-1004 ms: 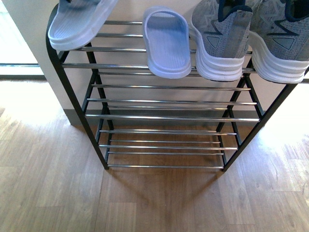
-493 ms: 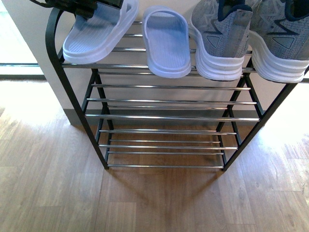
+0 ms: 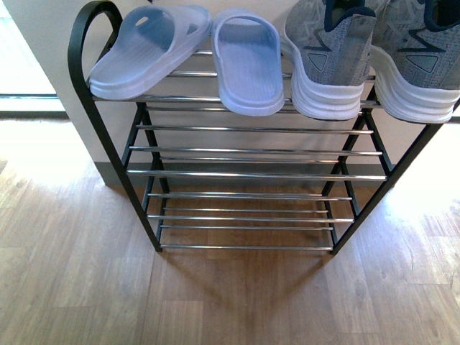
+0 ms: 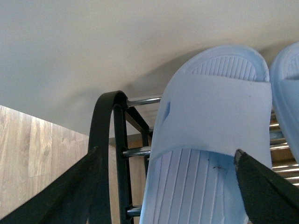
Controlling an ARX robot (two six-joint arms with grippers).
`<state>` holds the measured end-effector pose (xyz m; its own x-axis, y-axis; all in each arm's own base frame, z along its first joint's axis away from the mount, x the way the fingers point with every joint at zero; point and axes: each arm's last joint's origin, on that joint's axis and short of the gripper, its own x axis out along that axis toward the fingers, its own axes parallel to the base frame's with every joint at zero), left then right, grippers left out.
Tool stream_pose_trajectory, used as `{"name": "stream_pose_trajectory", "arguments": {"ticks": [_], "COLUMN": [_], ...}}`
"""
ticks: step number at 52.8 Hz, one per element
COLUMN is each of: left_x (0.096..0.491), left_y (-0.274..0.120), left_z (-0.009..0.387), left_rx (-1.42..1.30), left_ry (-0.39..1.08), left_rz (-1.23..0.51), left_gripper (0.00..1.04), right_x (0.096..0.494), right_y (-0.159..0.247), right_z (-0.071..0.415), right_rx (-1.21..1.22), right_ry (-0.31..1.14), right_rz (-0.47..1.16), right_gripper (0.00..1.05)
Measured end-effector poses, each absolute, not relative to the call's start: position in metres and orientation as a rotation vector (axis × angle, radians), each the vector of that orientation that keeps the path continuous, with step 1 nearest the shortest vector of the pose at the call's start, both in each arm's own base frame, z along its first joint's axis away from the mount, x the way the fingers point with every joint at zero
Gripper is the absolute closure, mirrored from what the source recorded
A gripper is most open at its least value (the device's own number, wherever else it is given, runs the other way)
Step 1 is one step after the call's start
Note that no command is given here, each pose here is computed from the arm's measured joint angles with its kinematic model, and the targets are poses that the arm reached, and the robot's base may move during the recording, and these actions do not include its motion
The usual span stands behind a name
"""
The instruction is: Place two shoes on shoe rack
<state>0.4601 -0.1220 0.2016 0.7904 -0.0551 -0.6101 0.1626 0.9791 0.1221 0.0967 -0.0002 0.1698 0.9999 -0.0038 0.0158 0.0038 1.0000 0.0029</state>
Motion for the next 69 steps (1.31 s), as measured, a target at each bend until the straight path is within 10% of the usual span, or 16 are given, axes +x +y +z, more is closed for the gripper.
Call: {"name": "stream_pose_trajectory", "arguments": {"ticks": [21,69], "left_x": [0.415,0.139], "left_y": [-0.108,-0.001], "left_z": [0.229,0.243], "left_rx": [0.110,-0.200], "left_ry": [0.470,0.090], "left_rz": [-0.070,0.318], "left_gripper": [0.09,0.09], "right_x": [0.097,0.097], "right_y": [0.000,0.000], "right_z": [0.170,0.170], "right_rx": [0.003,0.003], "right_ry": [-0.016,-0.016], "right_rz": [-0.003,-0.004], "right_gripper": [0.09,0.09]}}
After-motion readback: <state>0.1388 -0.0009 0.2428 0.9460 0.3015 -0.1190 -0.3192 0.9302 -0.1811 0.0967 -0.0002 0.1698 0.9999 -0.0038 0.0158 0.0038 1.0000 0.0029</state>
